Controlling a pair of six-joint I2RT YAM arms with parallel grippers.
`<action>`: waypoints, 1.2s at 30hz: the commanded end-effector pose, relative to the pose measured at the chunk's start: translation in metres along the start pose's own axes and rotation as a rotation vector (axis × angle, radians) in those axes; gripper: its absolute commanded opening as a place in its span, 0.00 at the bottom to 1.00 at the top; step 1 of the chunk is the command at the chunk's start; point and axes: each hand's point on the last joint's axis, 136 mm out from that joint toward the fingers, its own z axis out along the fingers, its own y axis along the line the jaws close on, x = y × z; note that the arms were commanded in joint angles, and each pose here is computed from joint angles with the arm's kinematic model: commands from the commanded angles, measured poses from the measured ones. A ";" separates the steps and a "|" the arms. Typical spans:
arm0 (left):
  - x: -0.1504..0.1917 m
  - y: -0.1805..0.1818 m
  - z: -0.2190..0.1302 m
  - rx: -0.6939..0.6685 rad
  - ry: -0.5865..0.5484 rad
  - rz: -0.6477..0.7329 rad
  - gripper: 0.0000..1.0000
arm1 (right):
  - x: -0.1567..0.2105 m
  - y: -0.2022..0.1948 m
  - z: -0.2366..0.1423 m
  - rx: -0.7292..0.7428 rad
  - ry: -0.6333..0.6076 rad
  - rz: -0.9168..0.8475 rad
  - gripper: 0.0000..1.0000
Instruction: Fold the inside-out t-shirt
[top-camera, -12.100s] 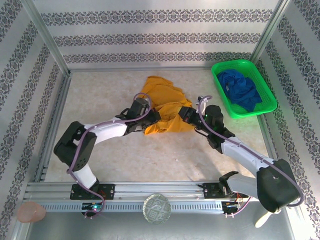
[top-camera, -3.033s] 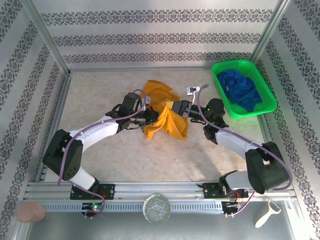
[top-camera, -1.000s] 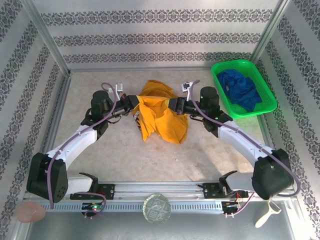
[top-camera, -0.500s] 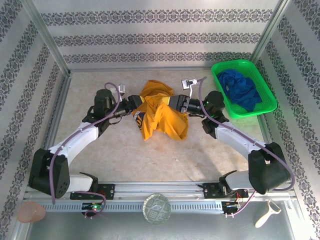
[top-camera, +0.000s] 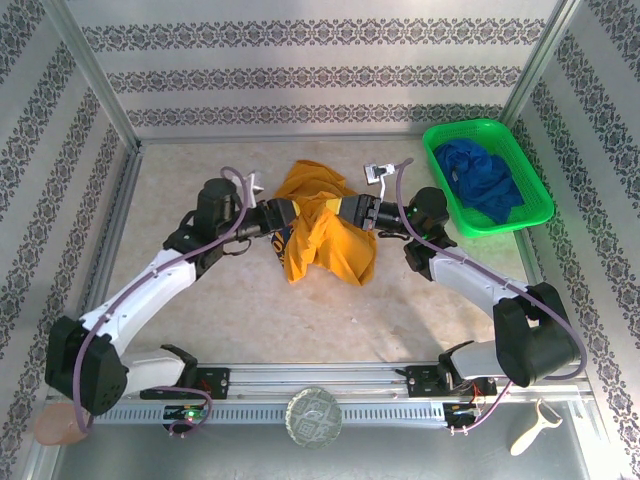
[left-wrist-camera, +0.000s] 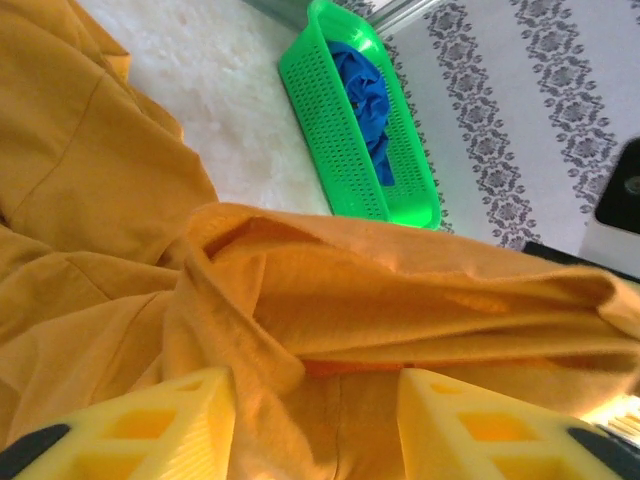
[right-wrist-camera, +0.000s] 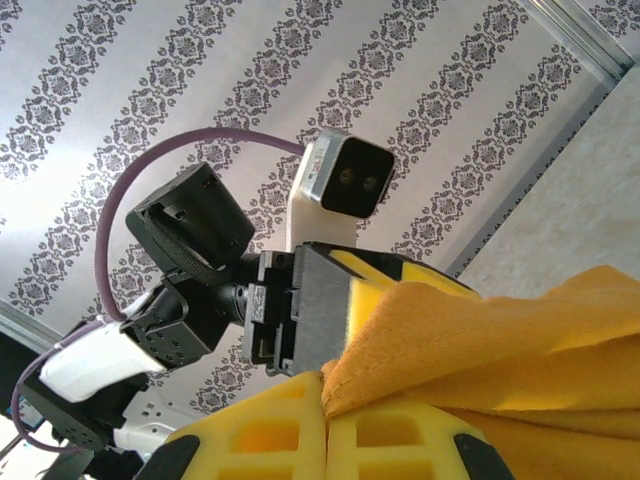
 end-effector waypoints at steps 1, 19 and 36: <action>-0.005 0.000 0.009 -0.070 -0.007 0.000 0.40 | 0.000 0.005 0.000 -0.026 -0.005 -0.035 0.00; -0.003 0.020 0.035 -0.184 0.048 -0.024 0.39 | -0.002 0.006 -0.001 -0.020 -0.022 -0.039 0.00; -0.036 -0.020 0.025 -0.137 0.042 0.088 0.00 | -0.017 -0.034 -0.033 0.136 -0.129 -0.010 0.00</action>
